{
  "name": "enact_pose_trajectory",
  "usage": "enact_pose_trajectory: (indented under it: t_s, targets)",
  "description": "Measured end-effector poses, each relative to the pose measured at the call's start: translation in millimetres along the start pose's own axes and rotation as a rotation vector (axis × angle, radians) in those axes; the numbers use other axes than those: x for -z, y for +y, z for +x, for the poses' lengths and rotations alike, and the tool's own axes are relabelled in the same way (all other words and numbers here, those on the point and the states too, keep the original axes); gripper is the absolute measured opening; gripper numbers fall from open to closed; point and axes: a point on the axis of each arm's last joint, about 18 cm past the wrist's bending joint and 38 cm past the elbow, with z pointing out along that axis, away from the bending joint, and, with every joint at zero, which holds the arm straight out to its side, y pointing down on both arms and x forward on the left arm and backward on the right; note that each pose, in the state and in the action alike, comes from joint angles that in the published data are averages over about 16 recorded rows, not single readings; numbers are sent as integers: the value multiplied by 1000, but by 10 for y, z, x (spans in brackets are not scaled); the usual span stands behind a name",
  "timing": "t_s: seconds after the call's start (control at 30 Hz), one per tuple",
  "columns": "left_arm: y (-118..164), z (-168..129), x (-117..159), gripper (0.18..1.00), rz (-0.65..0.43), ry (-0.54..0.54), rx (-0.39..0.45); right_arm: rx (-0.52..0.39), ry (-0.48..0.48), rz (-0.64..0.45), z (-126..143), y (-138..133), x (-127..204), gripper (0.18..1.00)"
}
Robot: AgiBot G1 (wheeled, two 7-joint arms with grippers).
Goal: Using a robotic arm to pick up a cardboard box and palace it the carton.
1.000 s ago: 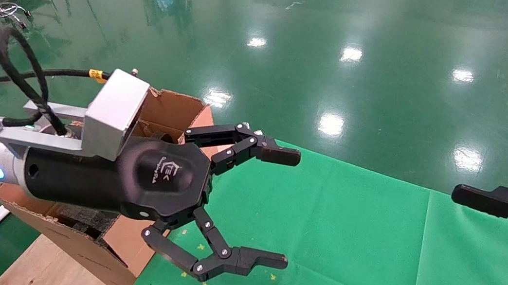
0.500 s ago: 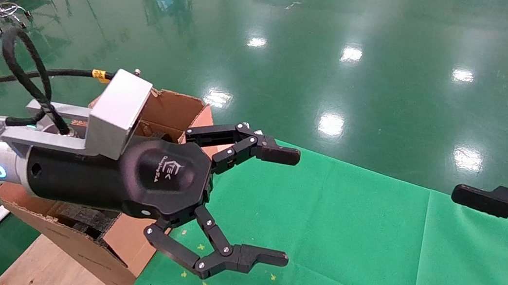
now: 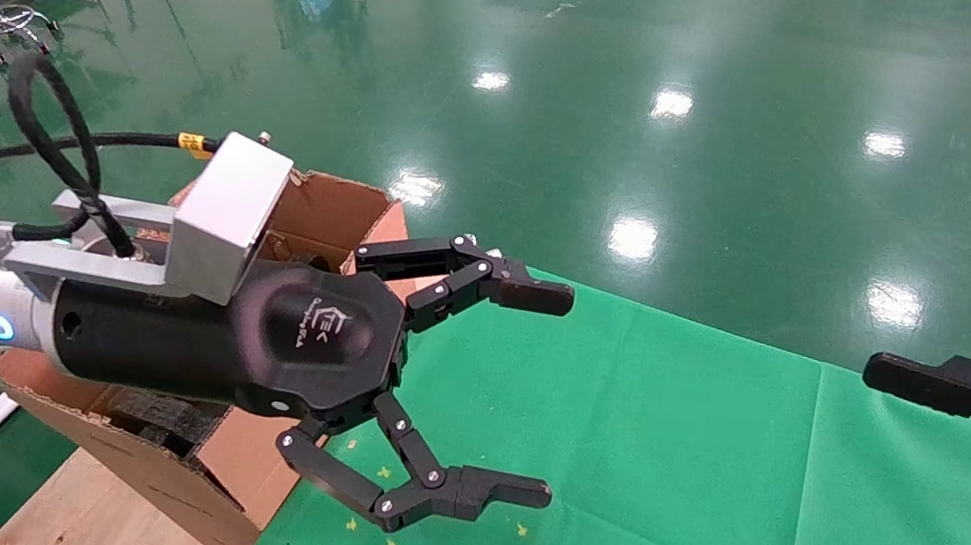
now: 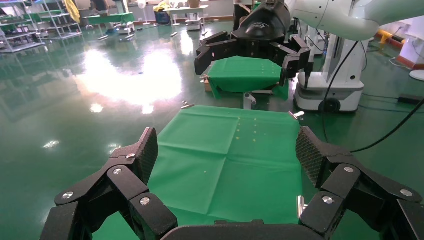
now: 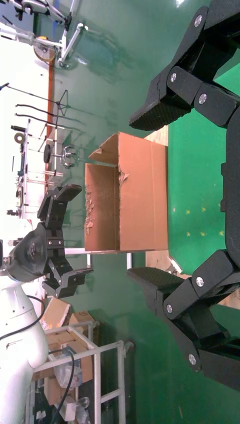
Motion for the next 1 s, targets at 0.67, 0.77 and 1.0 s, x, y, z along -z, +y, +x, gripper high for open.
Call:
enact_pose_trajectory:
  t_s: [0.67, 0.77, 1.0]
  targets:
    - [1, -3, 0, 1001, -1, -1, 0, 0, 0, 0, 0, 0, 0, 1001]
    - [1, -3, 0, 1001, -1, -1, 0, 0, 0, 0, 0, 0, 0, 1001]
    - [1, -3, 0, 1001, -1, -1, 0, 0, 0, 0, 0, 0, 0, 1001]
